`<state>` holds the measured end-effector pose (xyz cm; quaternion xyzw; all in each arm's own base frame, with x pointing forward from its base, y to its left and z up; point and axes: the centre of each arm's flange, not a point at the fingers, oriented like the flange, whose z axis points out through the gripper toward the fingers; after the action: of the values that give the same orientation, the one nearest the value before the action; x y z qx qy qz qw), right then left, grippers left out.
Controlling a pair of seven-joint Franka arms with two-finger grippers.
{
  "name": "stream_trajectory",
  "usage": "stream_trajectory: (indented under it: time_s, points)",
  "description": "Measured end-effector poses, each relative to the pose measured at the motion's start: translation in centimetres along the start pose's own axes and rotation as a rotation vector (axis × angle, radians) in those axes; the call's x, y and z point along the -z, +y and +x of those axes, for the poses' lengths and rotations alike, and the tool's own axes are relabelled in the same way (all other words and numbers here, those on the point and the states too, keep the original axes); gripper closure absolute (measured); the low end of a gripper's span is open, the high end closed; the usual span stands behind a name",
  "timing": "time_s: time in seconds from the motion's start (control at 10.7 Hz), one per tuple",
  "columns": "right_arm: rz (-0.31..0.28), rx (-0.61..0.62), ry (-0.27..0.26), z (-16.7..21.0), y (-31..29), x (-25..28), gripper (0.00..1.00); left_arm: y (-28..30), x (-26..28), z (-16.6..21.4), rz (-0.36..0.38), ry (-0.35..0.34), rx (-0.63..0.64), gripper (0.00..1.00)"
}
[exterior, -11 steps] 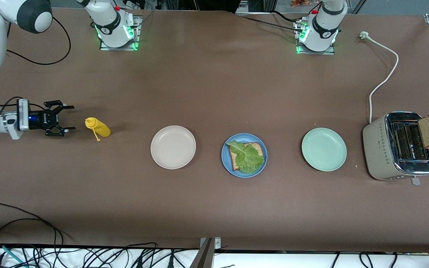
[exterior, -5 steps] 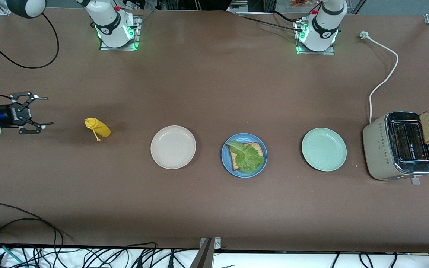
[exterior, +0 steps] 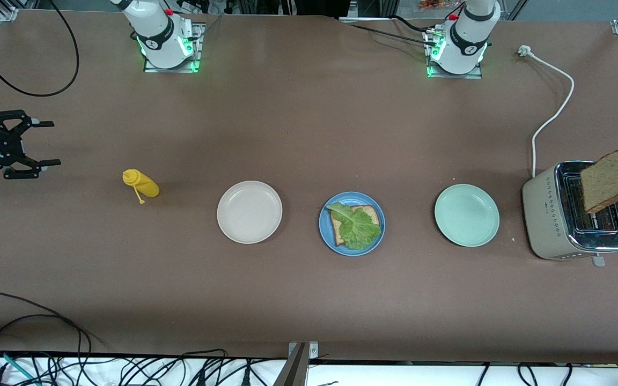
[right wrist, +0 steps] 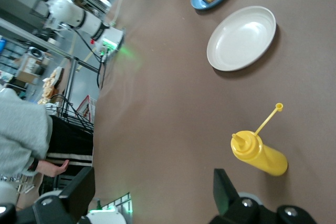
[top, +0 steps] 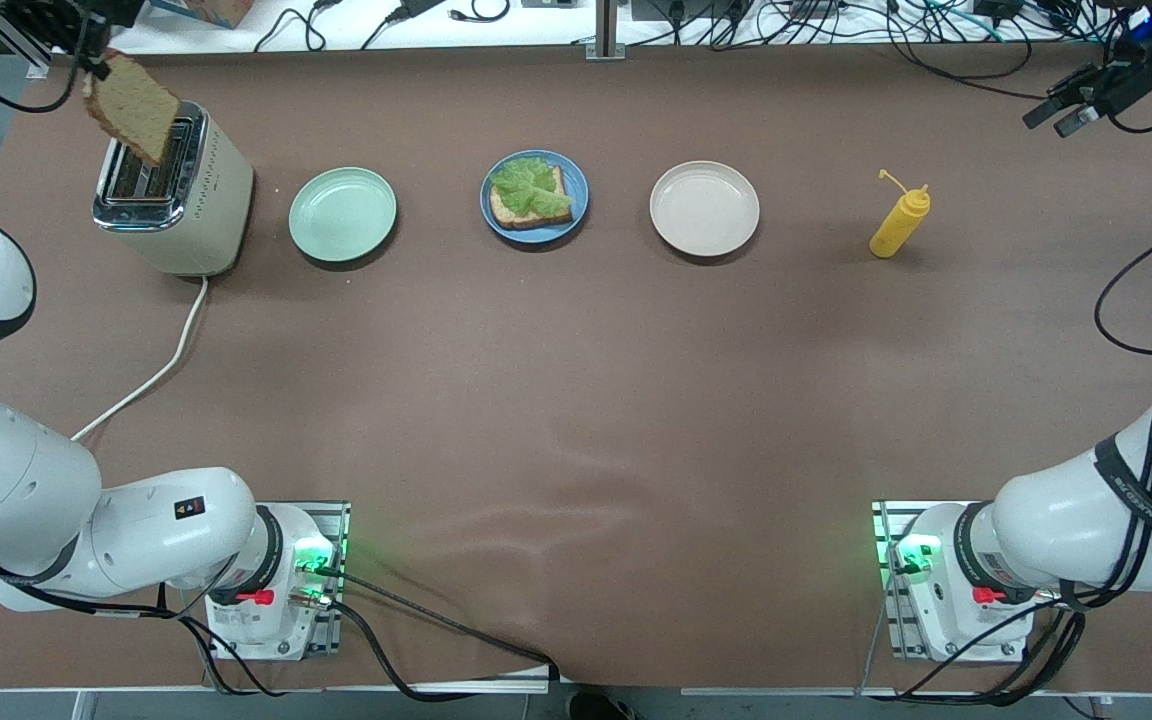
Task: Make sandwich in blue plate with both arms
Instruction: 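Lift the toast out with the left gripper while the right gripper withdraws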
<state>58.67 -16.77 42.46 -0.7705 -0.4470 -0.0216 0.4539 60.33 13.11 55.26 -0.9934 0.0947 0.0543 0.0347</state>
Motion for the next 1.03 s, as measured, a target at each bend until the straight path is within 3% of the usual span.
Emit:
stream_trajectory:
  time_s: [0.19, 0.37, 0.47, 0.65, 0.75, 0.93, 1.03]
  points:
    - [-0.068, -0.143, -0.077, 3.9, -3.1, 0.3, 0.0, 3.3, 0.1, 0.3, -0.086, 0.018, 0.001, 0.92]
    - [-0.194, -0.261, -0.169, 8.4, -6.2, 0.0, 0.0, 4.5, -1.3, 0.2, -0.172, 0.007, 0.046, 0.92]
    - [-0.269, -0.321, -0.228, 10.3, -7.6, -0.5, 0.0, 5.7, -2.2, 0.4, -0.21, -0.008, 0.072, 0.92]
    - [-0.473, -0.489, -0.387, 14.3, -11.0, -2.1, 0.0, 9.7, -3.7, 1.4, -0.309, -0.035, 0.089, 0.92]
    - [-0.575, -0.57, -0.442, 16.2, -12.7, -3.2, 0.0, 11.7, -4.5, 1.8, -0.353, -0.044, 0.084, 0.92]
    - [-0.778, -0.774, -0.486, 19.2, -14.7, -5.7, 0.0, 15.2, -6.0, 2.7, -0.447, -0.05, 0.081, 0.92]
    - [-0.83, -0.872, -0.467, 19.8, -14.5, -7.1, 0.0, 16.9, -7.0, 3.4, -0.514, -0.054, 0.099, 0.92]
